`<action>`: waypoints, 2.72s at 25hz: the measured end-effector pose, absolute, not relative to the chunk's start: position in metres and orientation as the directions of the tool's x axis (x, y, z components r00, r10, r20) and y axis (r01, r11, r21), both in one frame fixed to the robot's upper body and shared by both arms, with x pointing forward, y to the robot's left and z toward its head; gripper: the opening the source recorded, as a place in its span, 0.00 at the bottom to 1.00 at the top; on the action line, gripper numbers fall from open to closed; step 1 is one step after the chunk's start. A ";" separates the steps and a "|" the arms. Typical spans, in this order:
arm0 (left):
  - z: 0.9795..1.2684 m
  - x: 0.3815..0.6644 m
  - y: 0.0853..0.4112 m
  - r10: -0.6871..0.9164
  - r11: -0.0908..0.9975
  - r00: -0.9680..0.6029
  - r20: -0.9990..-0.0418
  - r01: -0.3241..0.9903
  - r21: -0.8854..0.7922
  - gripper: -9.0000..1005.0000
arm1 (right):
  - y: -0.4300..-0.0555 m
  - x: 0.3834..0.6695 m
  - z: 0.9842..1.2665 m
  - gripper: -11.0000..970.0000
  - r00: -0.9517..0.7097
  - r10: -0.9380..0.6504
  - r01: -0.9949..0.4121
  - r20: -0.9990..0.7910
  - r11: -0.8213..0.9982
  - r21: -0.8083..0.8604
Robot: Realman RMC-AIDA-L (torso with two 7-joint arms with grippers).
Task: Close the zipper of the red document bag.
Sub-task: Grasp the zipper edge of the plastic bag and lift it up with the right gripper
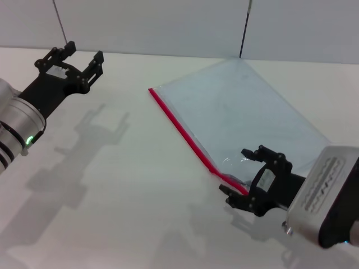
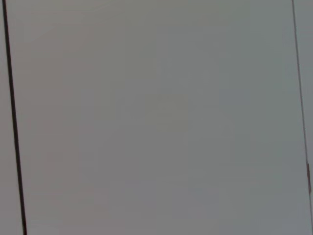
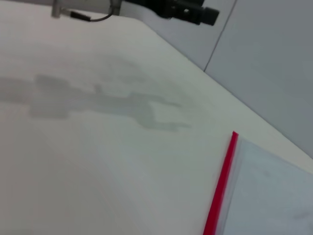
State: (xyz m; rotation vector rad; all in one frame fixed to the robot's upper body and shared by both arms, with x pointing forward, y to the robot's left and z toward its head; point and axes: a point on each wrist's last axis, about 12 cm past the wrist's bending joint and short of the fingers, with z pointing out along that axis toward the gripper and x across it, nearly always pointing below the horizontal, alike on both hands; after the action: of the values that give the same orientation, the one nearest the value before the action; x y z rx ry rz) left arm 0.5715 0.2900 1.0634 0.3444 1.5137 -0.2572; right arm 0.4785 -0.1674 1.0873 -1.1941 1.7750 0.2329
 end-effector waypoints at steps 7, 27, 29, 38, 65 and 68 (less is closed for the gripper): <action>1.063 0.572 0.290 0.055 0.925 0.048 -0.997 0.374 0.069 0.67 | -0.168 0.484 1.064 0.87 -0.072 -0.671 -0.790 -0.738 0.490 -0.368; 1.064 0.573 0.287 0.055 0.923 0.052 -0.997 0.379 0.070 0.67 | -0.167 0.500 1.050 0.71 -0.115 -0.678 -0.771 -0.726 0.522 -0.365; 1.064 0.573 0.287 0.054 0.923 0.052 -0.997 0.379 0.070 0.67 | -0.169 0.502 1.050 0.70 -0.121 -0.675 -0.766 -0.728 0.530 -0.365; 1.064 0.573 0.288 0.053 0.923 0.051 -0.997 0.378 0.069 0.67 | -0.177 0.507 1.044 0.69 -0.160 -0.675 -0.747 -0.720 0.560 -0.359; 1.063 0.572 0.288 0.048 0.923 0.046 -0.998 0.380 0.062 0.67 | -0.179 0.519 1.057 0.47 -0.181 -0.629 -0.701 -0.756 0.621 -0.349; 1.063 0.572 0.287 0.055 0.918 0.043 -0.998 0.391 0.068 0.67 | -0.178 0.520 1.060 0.45 -0.179 -0.620 -0.694 -0.764 0.630 -0.349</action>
State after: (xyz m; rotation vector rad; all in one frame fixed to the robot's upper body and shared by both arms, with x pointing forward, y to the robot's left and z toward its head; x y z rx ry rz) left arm 0.5717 0.2870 1.0628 0.3644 1.5161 -0.2653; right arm 0.5201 -0.1784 1.0595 -1.0469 1.8739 0.0940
